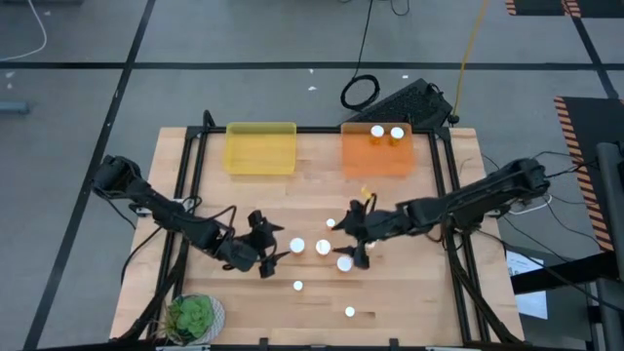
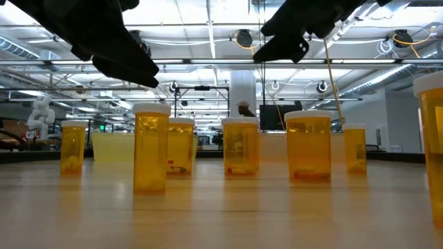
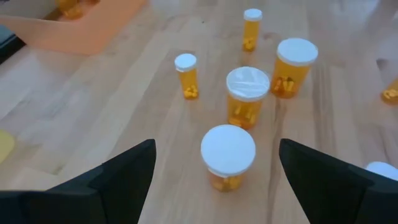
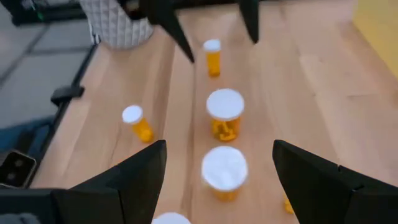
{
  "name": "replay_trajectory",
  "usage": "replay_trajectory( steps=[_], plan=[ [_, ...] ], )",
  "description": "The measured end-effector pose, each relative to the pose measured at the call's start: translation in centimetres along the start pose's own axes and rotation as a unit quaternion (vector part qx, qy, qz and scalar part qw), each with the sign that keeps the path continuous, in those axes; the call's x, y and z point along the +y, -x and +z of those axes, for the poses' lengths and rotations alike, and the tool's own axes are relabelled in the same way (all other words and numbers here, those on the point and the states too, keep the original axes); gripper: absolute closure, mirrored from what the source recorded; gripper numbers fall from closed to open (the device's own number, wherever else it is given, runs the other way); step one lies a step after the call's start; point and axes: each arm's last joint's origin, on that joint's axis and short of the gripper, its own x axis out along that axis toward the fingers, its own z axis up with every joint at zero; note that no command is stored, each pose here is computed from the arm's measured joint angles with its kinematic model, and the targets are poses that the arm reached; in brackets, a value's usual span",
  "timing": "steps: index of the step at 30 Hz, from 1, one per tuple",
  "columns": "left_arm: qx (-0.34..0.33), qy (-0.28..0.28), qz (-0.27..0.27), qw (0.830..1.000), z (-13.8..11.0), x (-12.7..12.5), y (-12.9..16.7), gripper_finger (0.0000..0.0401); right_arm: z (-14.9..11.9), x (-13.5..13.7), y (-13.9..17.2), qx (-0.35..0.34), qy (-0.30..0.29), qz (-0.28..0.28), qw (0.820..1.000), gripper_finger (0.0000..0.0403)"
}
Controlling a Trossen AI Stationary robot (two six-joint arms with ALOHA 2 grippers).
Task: Pick and place medicine bottles into bin by pill shape (circle, oval)
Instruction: Put the big yellow pill bottle into the transparent orange bin
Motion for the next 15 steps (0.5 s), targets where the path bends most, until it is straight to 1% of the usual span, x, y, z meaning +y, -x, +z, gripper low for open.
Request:
replay_trajectory(
  steps=[3, 6, 8, 11, 15],
  plan=[
    [0.0, -0.001, 0.0, 1.0, 0.0, 0.0, 0.0, 0.0055, 0.4, 0.9, -1.5, 0.032, 0.023, 0.0, 0.999, 0.0117],
    [0.0, -0.002, 0.001, 1.0, 0.0, 0.0, 0.0, 0.0055, 0.8, 1.5, -3.1, 0.054, 0.034, 0.0, 0.998, 0.0116],
    [0.0, -0.003, 0.001, 1.0, 0.0, 0.0, 0.0, 0.0055, 1.0, 1.8, -4.1, 0.068, 0.046, 0.008, 0.997, 0.0113],
    [0.0, -0.003, 0.001, 1.0, 0.0, 0.0, 0.0, 0.0055, 1.2, 2.0, -5.4, 0.08, 0.069, 0.007, 0.994, 0.0105],
    [0.0, -0.003, 0.001, 1.0, 0.0, 0.0, 0.0, 0.0055, 1.1, 1.6, -6.2, 0.087, 0.073, 0.002, 0.993, 0.0095]
  ],
)
